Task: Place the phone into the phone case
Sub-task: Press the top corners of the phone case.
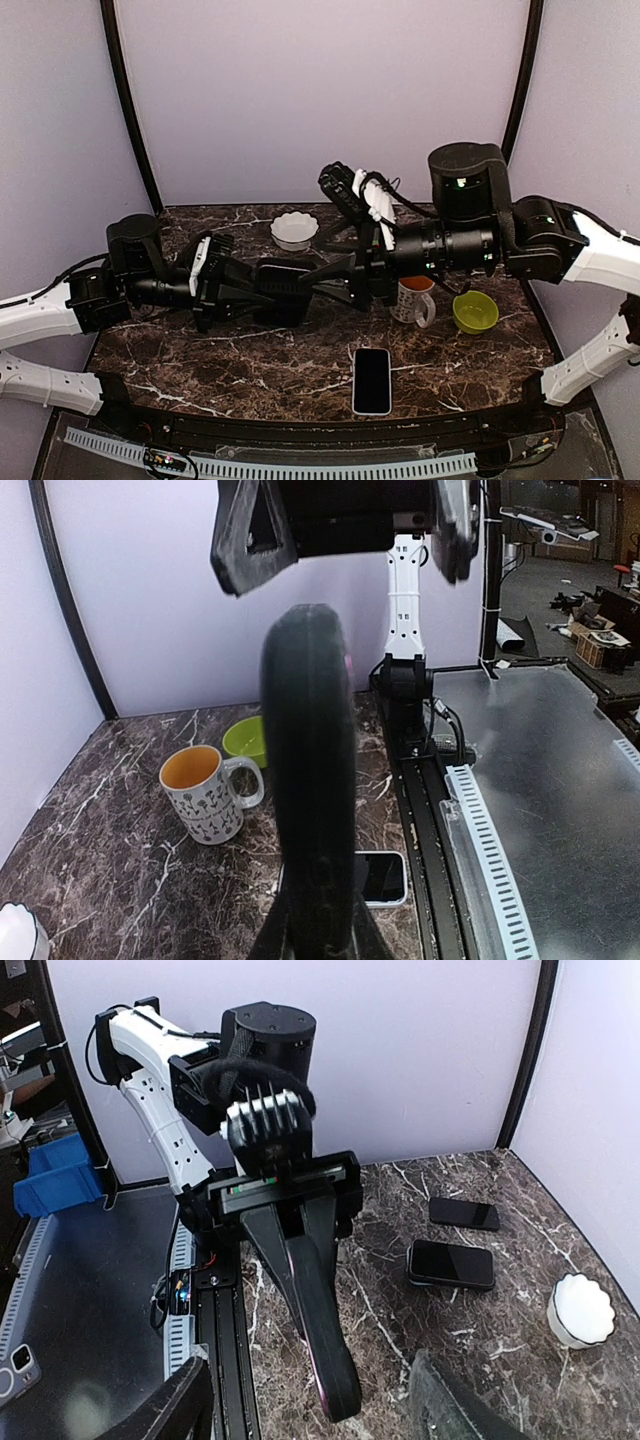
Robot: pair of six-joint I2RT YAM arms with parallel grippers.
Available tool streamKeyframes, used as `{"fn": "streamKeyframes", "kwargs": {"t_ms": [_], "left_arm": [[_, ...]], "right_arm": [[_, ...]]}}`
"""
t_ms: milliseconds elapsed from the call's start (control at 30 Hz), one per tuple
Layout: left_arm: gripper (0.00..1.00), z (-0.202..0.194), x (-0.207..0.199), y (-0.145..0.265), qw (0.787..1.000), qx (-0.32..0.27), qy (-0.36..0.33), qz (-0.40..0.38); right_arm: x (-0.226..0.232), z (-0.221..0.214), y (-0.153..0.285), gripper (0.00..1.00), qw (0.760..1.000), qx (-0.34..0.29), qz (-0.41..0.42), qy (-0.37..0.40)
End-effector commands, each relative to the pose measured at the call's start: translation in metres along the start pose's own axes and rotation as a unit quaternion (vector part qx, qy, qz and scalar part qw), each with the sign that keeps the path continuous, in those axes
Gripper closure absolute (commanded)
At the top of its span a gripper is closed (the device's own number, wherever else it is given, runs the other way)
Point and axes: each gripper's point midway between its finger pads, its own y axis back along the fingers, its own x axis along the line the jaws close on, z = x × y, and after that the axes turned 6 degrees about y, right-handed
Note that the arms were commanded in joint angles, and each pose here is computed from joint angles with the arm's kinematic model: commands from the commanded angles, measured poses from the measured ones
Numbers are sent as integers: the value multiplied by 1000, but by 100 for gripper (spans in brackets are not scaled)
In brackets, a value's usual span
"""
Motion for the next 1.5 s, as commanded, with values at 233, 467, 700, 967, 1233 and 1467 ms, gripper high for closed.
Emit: {"fn": "streamKeyframes", "kwargs": {"t_ms": [233, 467, 700, 967, 1233, 1467], "left_arm": [[100, 3, 2, -5, 1000, -4, -30, 4], [100, 3, 1, -5, 1000, -4, -30, 2], [100, 4, -1, -6, 1000, -6, -29, -2], [100, 5, -3, -6, 1000, -8, -25, -8], [100, 22, -10, 5, 999, -42, -31, -9], [100, 20, -10, 3, 999, -39, -26, -12]], "right_arm": [[-2, 0, -32, 35, 994, 72, 25, 78], [-5, -2, -46, 51, 992, 85, 26, 89], [-5, -2, -51, 91, 992, 85, 28, 92], [-11, 5, -47, 100, 993, 70, 10, 94], [-17, 6, -32, 54, 995, 44, -18, 85], [-14, 1, -18, 52, 997, 19, -19, 71]]}}
